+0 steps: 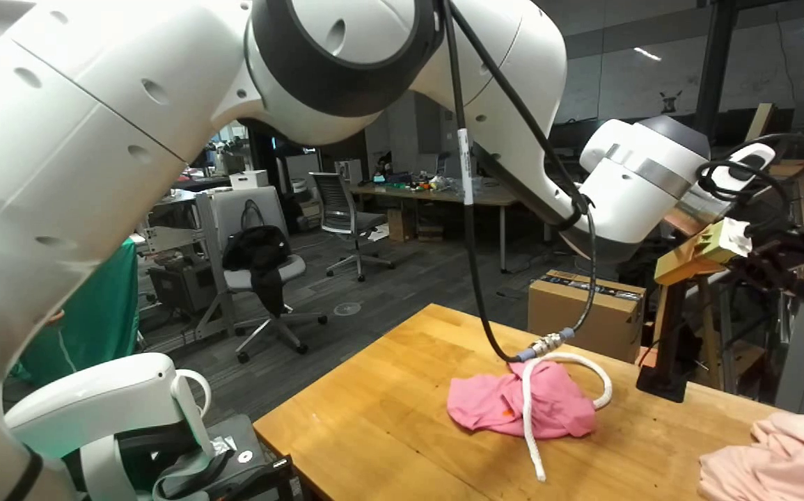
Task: Move all the objects in the middle of the table to the right
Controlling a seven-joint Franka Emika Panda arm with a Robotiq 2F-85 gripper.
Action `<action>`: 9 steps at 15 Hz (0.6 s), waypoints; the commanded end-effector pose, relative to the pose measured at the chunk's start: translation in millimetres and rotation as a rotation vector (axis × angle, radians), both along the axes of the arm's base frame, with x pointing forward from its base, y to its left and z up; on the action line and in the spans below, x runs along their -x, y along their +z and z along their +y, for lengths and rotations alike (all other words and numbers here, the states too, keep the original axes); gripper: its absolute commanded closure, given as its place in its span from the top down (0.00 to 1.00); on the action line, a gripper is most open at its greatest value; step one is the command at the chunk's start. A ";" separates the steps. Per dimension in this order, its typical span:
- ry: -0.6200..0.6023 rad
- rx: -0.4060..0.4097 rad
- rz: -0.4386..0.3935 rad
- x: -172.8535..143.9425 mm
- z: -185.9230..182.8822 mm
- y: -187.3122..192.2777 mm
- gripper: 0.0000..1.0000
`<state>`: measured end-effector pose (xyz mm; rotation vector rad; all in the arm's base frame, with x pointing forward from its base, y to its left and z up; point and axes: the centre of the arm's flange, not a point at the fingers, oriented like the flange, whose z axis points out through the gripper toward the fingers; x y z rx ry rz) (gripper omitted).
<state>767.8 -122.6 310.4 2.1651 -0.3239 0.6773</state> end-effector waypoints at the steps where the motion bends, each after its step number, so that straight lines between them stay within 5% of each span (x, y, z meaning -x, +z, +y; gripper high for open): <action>1: 0.082 -0.075 0.124 -0.9 12.6 13.9 1.00; 9: 0.287 -0.325 0.410 35.3 59.0 9.3 1.00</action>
